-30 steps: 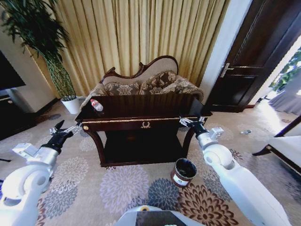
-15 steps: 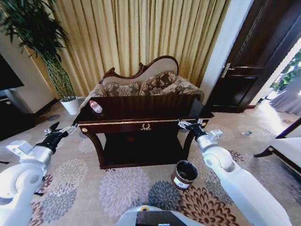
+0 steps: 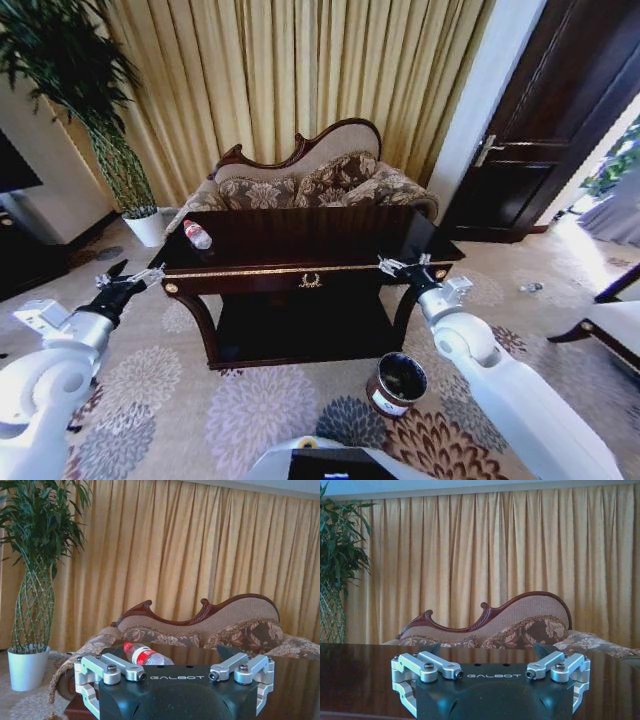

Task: Move to the front of the table and place the trash on the table into the trash bin.

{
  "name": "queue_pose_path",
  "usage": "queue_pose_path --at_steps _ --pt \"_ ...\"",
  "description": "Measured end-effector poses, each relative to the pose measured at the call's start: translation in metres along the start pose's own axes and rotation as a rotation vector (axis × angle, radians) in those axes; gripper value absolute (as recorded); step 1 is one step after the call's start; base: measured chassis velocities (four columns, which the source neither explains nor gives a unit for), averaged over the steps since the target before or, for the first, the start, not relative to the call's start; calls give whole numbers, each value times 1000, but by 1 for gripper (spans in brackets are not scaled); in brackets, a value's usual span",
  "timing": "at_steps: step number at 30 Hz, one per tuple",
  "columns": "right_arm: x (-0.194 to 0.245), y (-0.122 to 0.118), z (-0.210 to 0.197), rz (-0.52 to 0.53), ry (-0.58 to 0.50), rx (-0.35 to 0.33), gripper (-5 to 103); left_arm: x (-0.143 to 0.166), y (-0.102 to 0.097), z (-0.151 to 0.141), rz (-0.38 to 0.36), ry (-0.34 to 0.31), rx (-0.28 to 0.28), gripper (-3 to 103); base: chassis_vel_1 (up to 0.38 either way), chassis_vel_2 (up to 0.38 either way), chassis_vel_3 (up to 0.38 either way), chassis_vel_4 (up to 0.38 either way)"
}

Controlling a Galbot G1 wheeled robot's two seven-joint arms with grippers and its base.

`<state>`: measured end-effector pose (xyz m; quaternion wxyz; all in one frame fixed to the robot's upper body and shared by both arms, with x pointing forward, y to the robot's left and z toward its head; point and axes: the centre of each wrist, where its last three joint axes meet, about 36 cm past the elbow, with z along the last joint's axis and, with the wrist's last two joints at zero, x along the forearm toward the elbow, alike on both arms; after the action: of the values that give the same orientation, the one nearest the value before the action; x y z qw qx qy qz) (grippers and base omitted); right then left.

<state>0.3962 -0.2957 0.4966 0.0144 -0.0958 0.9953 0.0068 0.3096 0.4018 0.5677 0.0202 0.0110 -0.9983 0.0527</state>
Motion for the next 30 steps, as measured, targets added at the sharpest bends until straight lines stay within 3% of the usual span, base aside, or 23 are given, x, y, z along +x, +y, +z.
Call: queue_pose_path --at_steps 23,30 --pt "-3 4 1 -16 8 3 100 2 -4 6 12 -15 20 100 -122 123 112 -124" --pt "0 10 -3 -32 24 -51 100 1 -6 9 19 -7 30 100 -115 103 98 -106"
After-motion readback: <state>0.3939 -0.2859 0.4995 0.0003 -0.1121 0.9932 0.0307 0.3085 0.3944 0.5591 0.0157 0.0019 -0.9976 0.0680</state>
